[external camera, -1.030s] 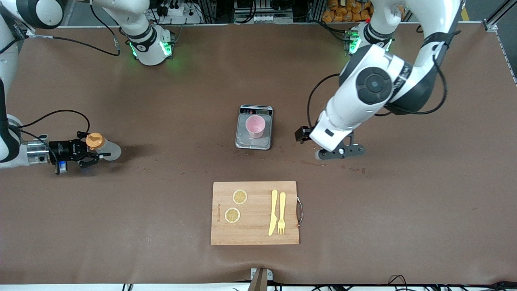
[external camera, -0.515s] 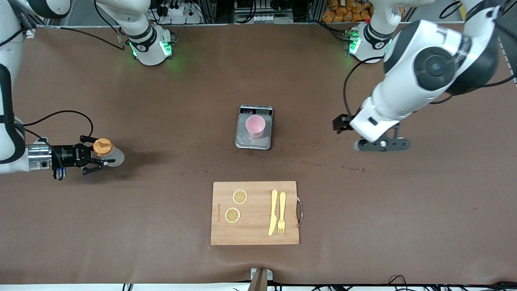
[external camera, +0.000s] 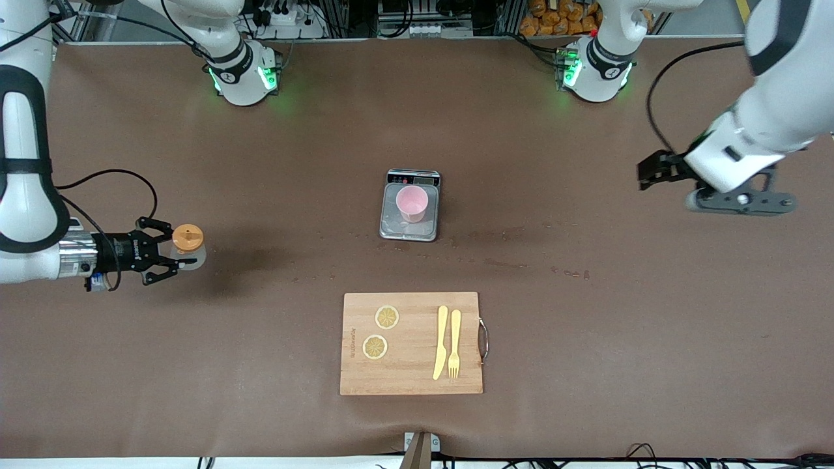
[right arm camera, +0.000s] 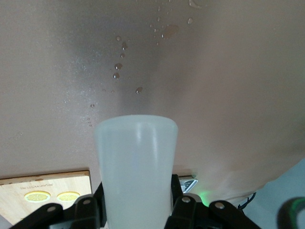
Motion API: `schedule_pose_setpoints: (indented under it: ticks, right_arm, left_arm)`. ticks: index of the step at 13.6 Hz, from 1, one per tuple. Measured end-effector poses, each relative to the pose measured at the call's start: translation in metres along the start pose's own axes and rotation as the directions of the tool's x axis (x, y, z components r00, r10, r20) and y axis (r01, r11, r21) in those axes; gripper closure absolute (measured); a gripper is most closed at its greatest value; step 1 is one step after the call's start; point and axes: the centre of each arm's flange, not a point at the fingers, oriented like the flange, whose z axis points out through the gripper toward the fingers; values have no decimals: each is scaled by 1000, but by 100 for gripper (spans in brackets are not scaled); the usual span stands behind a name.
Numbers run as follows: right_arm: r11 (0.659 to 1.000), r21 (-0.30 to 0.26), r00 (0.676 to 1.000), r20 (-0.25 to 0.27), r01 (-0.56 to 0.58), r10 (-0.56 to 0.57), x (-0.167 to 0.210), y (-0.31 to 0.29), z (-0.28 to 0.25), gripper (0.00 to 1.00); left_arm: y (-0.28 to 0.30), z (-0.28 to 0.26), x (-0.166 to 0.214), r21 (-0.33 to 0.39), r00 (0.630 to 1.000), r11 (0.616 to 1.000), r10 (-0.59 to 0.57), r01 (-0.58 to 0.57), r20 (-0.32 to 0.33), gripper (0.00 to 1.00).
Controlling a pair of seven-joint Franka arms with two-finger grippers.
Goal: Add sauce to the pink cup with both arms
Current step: 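Raise the left gripper away while the right gripper lifts the sauce bottle, then carry the sauce bottle with the right gripper toward the pink cup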
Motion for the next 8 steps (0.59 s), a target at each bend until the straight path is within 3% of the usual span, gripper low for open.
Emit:
schedule_pose_setpoints:
  ticks: [5,8]
  right_arm:
    - [997,-40,982,-182,-60,52,-62,-10,16,48]
    - [996,-50,963,-263,-79,63,-101,-12,27,48]
  left_arm:
    - [-20,-26,-20,-3,1000,1000,-8,8,21,0]
    - [-28,-45,-26,-6,999,999,-39,39,-7,0]
